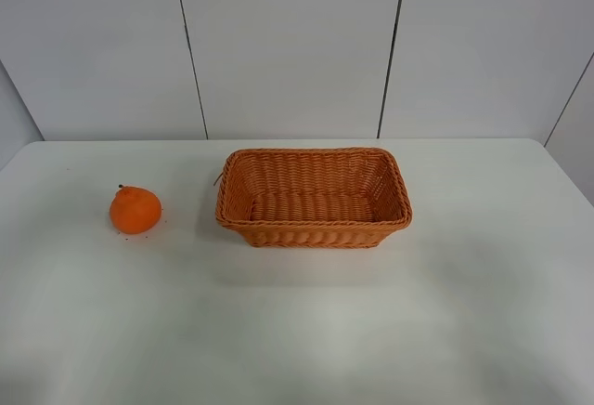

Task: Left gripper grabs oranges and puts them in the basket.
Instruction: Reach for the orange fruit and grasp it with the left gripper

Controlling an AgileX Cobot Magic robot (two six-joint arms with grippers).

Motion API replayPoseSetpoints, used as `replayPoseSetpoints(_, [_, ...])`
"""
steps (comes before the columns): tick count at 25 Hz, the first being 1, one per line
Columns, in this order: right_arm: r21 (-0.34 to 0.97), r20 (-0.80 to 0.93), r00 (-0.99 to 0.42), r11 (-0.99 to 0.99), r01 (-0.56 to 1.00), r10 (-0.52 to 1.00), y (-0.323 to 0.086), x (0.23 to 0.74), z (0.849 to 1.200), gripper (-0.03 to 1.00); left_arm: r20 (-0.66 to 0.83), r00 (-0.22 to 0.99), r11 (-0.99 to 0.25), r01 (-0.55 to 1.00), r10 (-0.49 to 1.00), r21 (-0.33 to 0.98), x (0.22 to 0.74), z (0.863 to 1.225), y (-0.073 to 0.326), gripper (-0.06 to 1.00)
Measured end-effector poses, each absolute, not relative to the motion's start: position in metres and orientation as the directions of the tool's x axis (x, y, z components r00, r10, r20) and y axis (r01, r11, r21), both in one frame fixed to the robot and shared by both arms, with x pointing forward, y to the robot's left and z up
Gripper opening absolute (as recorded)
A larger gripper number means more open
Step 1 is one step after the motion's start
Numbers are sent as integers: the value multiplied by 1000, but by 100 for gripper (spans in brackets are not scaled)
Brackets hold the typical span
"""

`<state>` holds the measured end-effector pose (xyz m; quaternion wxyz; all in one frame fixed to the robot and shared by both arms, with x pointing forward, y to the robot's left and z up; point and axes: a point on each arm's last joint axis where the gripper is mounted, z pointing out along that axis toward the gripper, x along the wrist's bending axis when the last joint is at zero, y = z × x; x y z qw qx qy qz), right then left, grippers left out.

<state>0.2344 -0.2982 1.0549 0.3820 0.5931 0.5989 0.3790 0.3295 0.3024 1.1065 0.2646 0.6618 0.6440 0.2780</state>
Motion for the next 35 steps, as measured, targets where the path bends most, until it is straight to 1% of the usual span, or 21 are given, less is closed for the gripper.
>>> replayPoseSetpoints(5, [907,-8,-5,9,421,1000,-298,234,1055,69,34,37,-49,816,999,576,400,1112,303,87])
replayPoseSetpoints(6, [907,-8,-5,9,421,1000,-298,234,1055,69,34,37,-49,816,999,576,400,1112,303,87])
replayPoseSetpoints(11, [907,-8,-5,9,421,1000,-298,234,1055,69,33,57,-65,898,998,435,478,1103,304,87])
replayPoseSetpoints(13, [907,-8,-5,9,421,1000,-298,234,1055,69,31,59,-67,913,998,402,504,1101,304,87])
replayPoseSetpoints(20, [907,-8,-5,9,421,1000,-298,234,1055,69,23,64,-68,952,998,299,580,1073,305,87])
replayPoseSetpoints(21, [907,-8,-5,9,421,1000,-298,234,1055,69,21,64,-68,960,998,273,599,1061,305,87])
replayPoseSetpoints(27, [907,-8,-5,9,421,1000,-298,234,1055,69,-12,59,-54,973,998,225,642,1029,303,87])
replayPoseSetpoints(35, [907,-8,-5,9,421,1000,-298,234,1055,69,-37,61,-54,986,997,157,661,985,302,86])
